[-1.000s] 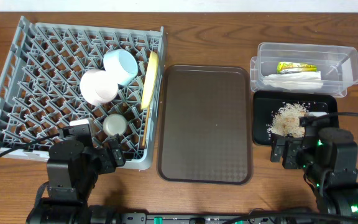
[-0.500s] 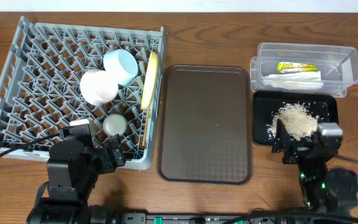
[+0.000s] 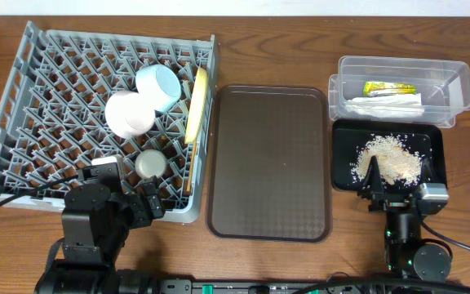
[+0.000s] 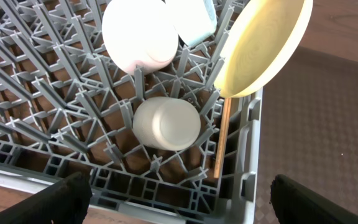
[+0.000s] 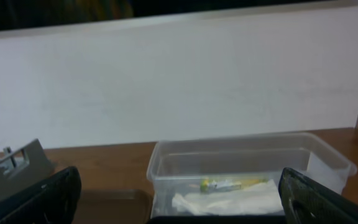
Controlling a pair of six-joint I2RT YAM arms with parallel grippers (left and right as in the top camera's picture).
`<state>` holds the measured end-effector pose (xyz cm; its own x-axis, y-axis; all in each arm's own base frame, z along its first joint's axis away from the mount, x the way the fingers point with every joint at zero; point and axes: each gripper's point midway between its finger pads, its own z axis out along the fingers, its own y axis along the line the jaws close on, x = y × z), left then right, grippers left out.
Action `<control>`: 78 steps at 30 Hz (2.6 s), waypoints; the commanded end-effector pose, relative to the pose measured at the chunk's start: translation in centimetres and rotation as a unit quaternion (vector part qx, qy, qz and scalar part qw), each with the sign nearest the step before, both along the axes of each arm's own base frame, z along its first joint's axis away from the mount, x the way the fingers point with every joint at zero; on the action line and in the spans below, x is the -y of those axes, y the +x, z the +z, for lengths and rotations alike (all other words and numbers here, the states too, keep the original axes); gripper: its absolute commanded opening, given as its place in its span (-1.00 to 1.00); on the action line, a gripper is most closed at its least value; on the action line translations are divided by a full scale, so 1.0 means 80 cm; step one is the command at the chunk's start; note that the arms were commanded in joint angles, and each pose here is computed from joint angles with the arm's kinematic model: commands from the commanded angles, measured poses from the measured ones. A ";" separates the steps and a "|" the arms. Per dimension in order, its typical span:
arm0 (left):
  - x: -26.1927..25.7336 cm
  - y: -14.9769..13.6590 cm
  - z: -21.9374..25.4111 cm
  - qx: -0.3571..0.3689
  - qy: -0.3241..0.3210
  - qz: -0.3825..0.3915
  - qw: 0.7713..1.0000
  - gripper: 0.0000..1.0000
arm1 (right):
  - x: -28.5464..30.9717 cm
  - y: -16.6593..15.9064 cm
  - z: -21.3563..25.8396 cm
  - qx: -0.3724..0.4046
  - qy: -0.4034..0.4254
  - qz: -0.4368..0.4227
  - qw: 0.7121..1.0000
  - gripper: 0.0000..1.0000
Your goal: Sort waste into correct bins and load items into the dishwasher
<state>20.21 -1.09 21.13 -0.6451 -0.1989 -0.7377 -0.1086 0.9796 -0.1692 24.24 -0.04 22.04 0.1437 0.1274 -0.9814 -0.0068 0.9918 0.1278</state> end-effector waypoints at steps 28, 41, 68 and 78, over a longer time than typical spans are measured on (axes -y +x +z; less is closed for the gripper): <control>-0.002 0.000 -0.001 -0.001 0.004 0.002 1.000 0.91 | 0.008 0.005 -0.080 -0.110 -0.048 -0.012 0.993 0.99; -0.002 0.000 -0.001 -0.001 0.004 0.002 1.000 0.91 | 0.008 0.005 -0.080 -0.110 -0.048 -0.012 0.993 0.98; -0.005 -0.018 0.009 0.027 0.007 0.003 1.000 0.92 | 0.008 0.005 -0.080 -0.110 -0.048 -0.012 0.993 0.98; -0.016 -0.011 -0.025 0.116 0.002 0.028 0.993 0.91 | 0.008 0.005 -0.080 -0.110 -0.048 -0.012 0.993 0.98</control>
